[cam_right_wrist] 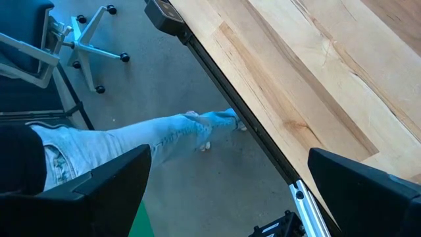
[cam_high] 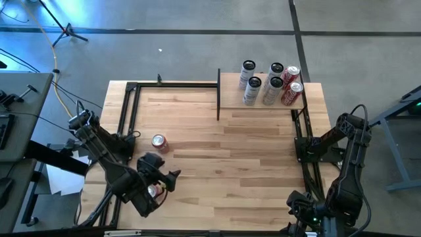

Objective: Place canned beverage on shelf
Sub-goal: Put the orange soda can on the shelf

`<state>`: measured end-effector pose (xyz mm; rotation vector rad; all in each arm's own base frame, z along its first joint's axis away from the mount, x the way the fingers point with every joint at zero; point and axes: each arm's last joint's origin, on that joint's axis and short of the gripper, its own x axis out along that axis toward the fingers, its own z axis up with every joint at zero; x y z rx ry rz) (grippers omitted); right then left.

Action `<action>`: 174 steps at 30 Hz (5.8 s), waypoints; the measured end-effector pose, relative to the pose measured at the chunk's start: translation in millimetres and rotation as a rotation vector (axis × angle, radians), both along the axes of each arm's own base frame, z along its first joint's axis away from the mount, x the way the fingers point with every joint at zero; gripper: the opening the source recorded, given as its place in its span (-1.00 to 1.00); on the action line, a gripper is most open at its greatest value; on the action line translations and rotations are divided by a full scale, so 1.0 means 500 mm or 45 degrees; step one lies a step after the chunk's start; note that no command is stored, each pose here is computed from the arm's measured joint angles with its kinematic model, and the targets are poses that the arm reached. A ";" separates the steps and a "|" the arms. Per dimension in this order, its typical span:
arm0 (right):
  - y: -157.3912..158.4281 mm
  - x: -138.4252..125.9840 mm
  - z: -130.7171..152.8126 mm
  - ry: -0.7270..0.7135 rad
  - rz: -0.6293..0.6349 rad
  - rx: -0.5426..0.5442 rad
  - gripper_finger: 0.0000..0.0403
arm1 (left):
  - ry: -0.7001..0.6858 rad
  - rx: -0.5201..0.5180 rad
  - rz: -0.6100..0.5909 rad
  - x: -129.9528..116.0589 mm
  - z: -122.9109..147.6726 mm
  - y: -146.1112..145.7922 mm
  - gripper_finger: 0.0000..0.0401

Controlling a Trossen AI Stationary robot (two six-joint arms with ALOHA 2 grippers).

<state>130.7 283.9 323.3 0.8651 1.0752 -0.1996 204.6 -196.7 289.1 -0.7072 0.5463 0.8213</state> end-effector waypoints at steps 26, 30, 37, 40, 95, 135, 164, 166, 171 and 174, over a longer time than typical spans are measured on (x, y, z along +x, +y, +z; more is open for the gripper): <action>0.000 0.000 0.000 0.000 0.000 0.000 0.98 | 0.036 0.122 -0.107 -0.002 -0.002 -0.005 0.96; 0.000 0.000 0.000 0.000 0.000 0.001 0.98 | 0.016 0.126 -0.102 -0.001 -0.001 -0.006 0.96; 0.000 0.000 0.000 0.000 0.000 0.000 0.98 | -0.008 0.038 -0.020 0.002 -0.002 -0.003 0.96; 0.000 0.000 0.000 0.000 0.000 0.000 0.98 | -0.039 -0.001 0.032 0.001 -0.002 -0.002 0.96; 0.000 0.000 0.000 0.000 0.000 0.000 0.98 | -0.127 0.040 0.073 -0.016 -0.009 -0.008 0.96; 0.000 0.000 0.000 0.000 0.000 0.000 0.98 | -0.003 0.026 0.454 0.008 -0.025 0.111 0.96; 0.000 0.000 0.000 0.000 0.000 0.001 0.98 | -0.211 -0.219 0.346 -0.029 -0.096 0.090 0.99; 0.000 0.000 0.000 0.000 0.000 0.001 0.98 | -0.167 -0.243 0.333 -0.038 -0.092 0.090 0.99; 0.000 0.000 0.000 0.000 0.000 0.001 0.98 | -0.029 -0.232 0.358 -0.051 -0.090 0.106 0.99; 0.000 0.000 0.000 0.000 0.000 0.001 0.98 | 0.059 -0.261 0.384 -0.053 -0.092 0.112 0.99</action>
